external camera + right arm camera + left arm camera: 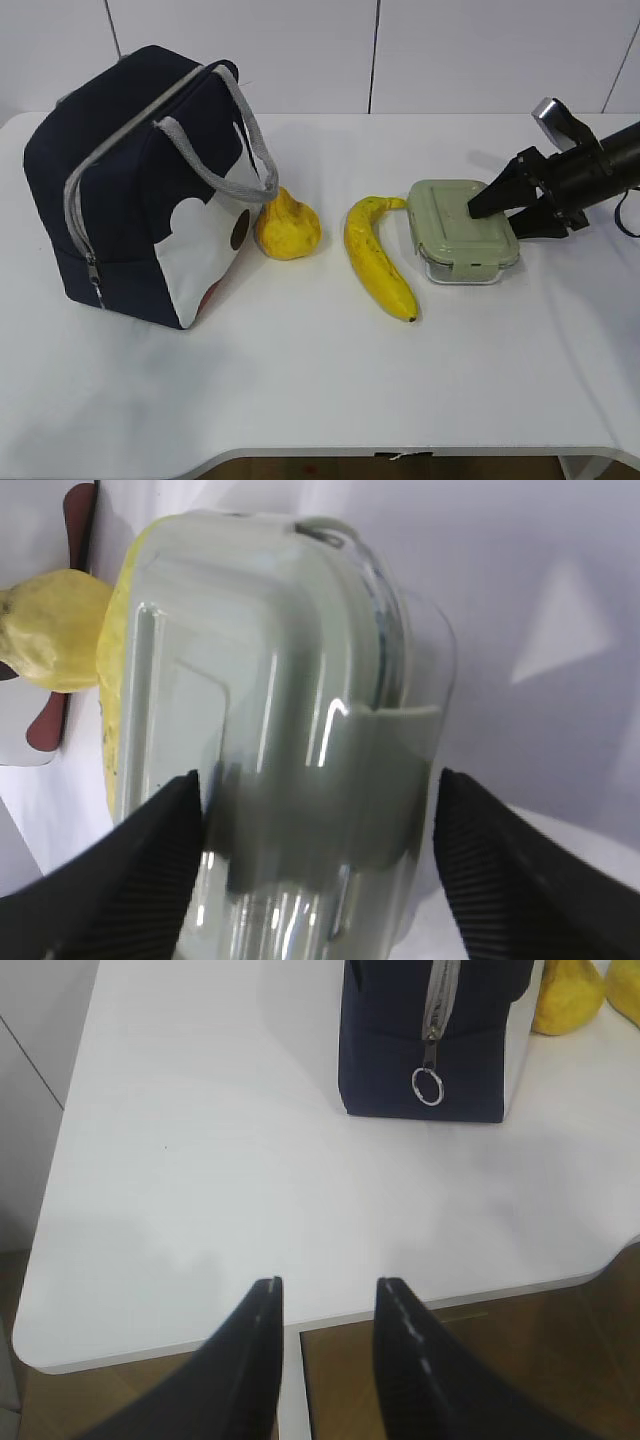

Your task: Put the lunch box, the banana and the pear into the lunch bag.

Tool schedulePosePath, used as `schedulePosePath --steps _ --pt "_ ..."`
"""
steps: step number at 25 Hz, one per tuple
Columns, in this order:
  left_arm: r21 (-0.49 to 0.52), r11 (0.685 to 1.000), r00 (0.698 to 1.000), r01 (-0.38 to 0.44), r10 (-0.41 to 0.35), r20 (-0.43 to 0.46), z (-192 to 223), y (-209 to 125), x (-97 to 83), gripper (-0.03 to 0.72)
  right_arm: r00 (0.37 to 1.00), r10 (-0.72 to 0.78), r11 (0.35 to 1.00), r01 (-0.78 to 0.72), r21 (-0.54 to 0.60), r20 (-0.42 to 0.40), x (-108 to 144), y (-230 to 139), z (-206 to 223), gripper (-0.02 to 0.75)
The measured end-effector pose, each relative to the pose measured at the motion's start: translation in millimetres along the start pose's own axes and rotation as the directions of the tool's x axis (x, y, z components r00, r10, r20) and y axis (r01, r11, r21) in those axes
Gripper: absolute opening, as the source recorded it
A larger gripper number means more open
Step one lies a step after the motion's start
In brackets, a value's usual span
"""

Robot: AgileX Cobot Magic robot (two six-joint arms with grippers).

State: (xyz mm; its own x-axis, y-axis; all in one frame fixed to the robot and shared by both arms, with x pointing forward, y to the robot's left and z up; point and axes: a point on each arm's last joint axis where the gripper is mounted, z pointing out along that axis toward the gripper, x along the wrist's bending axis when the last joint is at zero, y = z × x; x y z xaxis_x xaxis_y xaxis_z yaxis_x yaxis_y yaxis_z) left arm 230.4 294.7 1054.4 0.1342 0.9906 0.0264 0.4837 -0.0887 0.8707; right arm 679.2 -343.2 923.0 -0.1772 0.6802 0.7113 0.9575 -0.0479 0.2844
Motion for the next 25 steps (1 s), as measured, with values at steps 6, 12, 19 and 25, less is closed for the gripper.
schedulePosePath --steps 6,12,19,25 --pt "0.0 1.0 1.0 0.0 0.0 0.0 0.0 0.0 0.0 0.239 1.0 -0.002 1.0 0.002 0.003 -0.004 0.1 -0.1 2.4 0.552" --pt "0.0 1.0 1.0 0.0 0.0 0.0 0.0 0.0 0.0 0.24 1.0 0.005 1.0 -0.005 -0.01 -0.022 2.2 1.3 3.1 0.437" --pt "0.0 1.0 1.0 0.0 0.0 0.0 0.0 0.0 0.0 0.24 1.0 0.007 1.0 -0.007 -0.01 -0.027 2.8 1.3 3.1 0.413" --pt "0.0 1.0 1.0 0.0 0.0 0.0 0.0 0.0 0.0 0.24 1.0 0.007 1.0 -0.008 -0.012 -0.029 2.9 1.4 3.1 0.4"
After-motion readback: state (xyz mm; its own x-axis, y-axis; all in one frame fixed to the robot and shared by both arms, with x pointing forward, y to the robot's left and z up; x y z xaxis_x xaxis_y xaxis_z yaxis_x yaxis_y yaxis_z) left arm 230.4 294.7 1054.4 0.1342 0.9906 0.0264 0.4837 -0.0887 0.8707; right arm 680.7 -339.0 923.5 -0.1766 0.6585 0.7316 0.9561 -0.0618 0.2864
